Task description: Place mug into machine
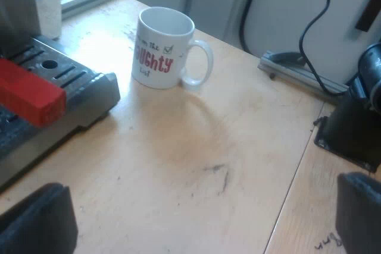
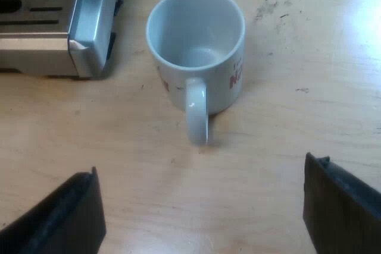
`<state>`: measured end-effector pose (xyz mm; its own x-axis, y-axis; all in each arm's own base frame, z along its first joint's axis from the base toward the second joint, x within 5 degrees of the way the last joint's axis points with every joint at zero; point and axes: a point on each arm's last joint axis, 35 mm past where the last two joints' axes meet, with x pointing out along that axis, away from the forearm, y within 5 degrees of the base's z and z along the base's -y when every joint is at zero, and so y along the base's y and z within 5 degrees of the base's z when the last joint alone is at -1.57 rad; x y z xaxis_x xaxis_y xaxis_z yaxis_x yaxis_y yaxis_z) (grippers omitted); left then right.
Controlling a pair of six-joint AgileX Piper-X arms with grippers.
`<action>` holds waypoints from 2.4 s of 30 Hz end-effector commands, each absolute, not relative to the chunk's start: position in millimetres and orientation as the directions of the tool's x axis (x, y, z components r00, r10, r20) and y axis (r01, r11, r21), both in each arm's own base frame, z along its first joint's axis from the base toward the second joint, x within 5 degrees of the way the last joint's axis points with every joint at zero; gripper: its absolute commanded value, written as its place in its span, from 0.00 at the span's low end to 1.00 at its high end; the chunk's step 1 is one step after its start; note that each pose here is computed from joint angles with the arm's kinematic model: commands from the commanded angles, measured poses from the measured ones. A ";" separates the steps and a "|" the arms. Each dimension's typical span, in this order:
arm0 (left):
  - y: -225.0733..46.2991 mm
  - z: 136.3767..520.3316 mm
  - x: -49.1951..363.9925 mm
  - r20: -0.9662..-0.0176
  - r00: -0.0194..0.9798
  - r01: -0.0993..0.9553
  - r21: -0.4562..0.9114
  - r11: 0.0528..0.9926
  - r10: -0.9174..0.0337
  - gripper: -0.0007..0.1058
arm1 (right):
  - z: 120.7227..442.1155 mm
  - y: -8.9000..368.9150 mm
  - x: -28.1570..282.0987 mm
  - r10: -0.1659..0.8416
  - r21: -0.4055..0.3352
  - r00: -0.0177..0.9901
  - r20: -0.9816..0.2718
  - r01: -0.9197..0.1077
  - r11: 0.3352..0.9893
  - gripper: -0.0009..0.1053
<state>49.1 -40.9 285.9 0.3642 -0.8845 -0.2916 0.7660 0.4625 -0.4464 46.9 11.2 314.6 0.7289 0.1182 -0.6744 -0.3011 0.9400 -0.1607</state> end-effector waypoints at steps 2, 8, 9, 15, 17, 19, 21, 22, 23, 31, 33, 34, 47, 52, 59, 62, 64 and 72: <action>-42.6 277.1 52.7 -0.281 0.341 0.773 -0.459 0.438 -0.897 0.86 | 296.7 13.0 50.1 0.125 -0.171 0.687 -0.716 -0.346 0.923 0.68; -43.4 274.6 55.8 -0.270 0.348 0.784 -0.441 0.437 -0.898 0.86 | 266.4 17.4 61.4 0.135 -0.191 0.659 -0.739 -0.399 0.897 0.68; -43.5 274.5 56.1 -0.268 0.349 0.785 -0.439 0.437 -0.898 0.86 | 253.8 19.6 66.8 0.145 -0.184 0.657 -0.740 -0.405 0.896 0.68; -42.9 274.3 57.3 -0.281 0.384 0.772 -0.424 0.473 -0.879 0.86 | 221.3 23.8 78.6 0.157 -0.182 0.671 -0.724 -0.405 0.896 0.68; -42.5 274.0 57.9 -0.288 0.402 0.772 -0.405 0.491 -0.869 0.86 | 214.4 25.0 82.2 0.162 -0.183 0.688 -0.708 -0.400 0.898 0.68; -42.3 273.9 58.2 -0.292 0.411 0.780 -0.378 0.499 -0.864 0.86 | 206.6 26.5 86.9 0.170 -0.186 0.711 -0.682 -0.394 0.900 0.68; -42.0 273.7 58.7 -0.297 0.425 0.774 -0.371 0.513 -0.855 0.86 | 198.5 27.3 89.3 0.174 -0.188 0.722 -0.669 -0.391 0.901 0.68; -41.9 273.7 58.9 -0.299 0.430 0.771 -0.370 0.518 -0.852 0.86 | 195.6 27.8 90.7 0.177 -0.189 0.731 -0.659 -0.388 0.902 0.68; -41.9 273.6 58.9 -0.299 0.431 0.771 -0.369 0.519 -0.852 0.86 | 193.2 28.0 91.4 0.178 -0.189 0.735 -0.655 -0.387 0.902 0.68; -42.9 271.1 64.3 -0.326 0.433 0.751 -0.385 0.536 -0.841 0.86 | 158.6 29.7 97.4 0.186 -0.166 0.784 -0.593 -0.344 0.924 0.68; -43.9 269.2 67.7 -0.341 0.425 0.745 -0.394 0.538 -0.839 0.86 | 154.8 30.1 98.9 0.189 -0.168 0.802 -0.567 -0.337 0.926 0.68; -44.5 267.8 70.3 -0.352 0.419 0.740 -0.402 0.539 -0.837 0.86 | 152.0 30.1 99.5 0.185 -0.172 0.812 -0.554 -0.329 0.928 0.68; -50.5 253.0 91.9 -0.448 0.354 0.694 -0.462 0.552 -0.821 0.86 | 132.3 28.5 101.5 0.139 -0.203 0.866 -0.481 -0.264 0.943 0.68; -51.0 251.4 93.9 -0.457 0.348 0.696 -0.460 0.552 -0.819 0.86 | 125.3 29.3 104.4 0.132 -0.205 0.858 -0.497 -0.264 0.942 0.68; -51.0 251.4 93.9 -0.457 0.348 0.696 -0.460 0.552 -0.819 0.86 | 120.2 30.4 109.8 0.110 -0.216 0.848 -0.519 -0.255 0.943 0.68; -51.0 251.4 93.9 -0.457 0.348 0.696 -0.460 0.552 -0.819 0.86 | 118.1 31.4 112.6 0.109 -0.216 0.844 -0.526 -0.256 0.942 0.68; -51.0 251.4 93.9 -0.457 0.348 0.696 -0.460 0.552 -0.819 0.86 | 117.0 32.1 114.9 0.109 -0.216 0.844 -0.525 -0.256 0.942 0.68; -50.8 251.3 94.1 -0.461 0.354 0.692 -0.456 0.559 -0.814 0.86 | 113.2 33.8 122.2 0.089 -0.227 0.848 -0.522 -0.239 0.944 0.68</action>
<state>92.9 -50.2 251.2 0.3515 -0.8146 -0.4613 0.6909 0.5582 -0.4594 130.6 36.8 124.8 0.8607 0.0986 -0.4995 -0.2384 0.9449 -0.2242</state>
